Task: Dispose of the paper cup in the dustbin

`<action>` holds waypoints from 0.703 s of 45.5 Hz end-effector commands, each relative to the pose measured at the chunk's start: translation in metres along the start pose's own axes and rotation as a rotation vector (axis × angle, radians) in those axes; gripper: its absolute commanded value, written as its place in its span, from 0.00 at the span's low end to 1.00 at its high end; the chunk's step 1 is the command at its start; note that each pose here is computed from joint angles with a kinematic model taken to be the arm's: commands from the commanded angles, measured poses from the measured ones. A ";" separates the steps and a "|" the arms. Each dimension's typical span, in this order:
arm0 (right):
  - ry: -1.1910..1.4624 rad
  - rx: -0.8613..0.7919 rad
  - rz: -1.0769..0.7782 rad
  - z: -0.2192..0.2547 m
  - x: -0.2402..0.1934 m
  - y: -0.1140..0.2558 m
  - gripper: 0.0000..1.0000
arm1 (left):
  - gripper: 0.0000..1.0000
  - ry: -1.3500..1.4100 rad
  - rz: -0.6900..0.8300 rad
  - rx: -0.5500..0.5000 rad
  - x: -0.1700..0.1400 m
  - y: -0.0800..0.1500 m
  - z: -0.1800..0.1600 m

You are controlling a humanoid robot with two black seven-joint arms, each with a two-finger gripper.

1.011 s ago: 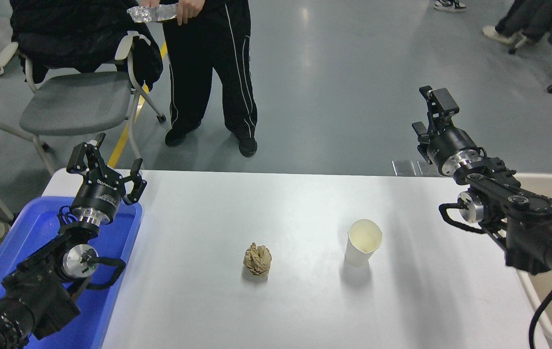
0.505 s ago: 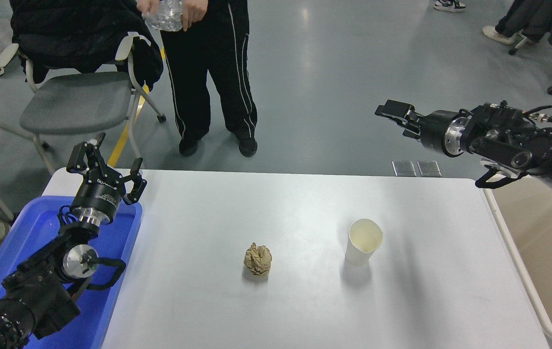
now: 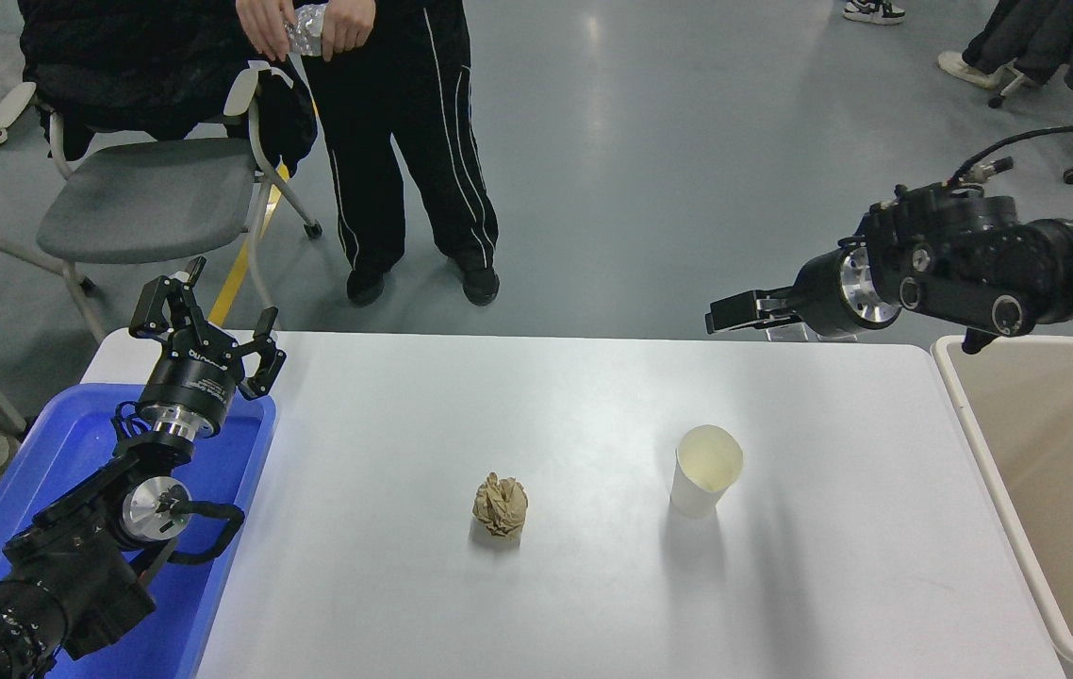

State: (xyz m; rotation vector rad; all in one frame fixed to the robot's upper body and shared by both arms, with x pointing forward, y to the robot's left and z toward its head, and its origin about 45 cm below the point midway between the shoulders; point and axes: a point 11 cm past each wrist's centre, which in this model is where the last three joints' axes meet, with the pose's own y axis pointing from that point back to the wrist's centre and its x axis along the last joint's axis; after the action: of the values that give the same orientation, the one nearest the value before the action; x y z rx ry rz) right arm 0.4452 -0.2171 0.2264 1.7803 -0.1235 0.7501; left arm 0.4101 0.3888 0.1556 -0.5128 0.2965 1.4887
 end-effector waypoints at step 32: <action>-0.021 -0.043 -0.111 0.024 -0.074 -0.052 0.99 | 1.00 0.000 0.000 0.000 0.000 0.000 0.000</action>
State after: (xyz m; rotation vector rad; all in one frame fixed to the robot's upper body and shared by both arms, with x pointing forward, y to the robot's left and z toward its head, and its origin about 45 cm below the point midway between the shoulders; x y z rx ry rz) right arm 0.4224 -0.2313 0.1497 1.7494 -0.0451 0.6647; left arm 0.4101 0.3888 0.1556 -0.5128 0.2966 1.4888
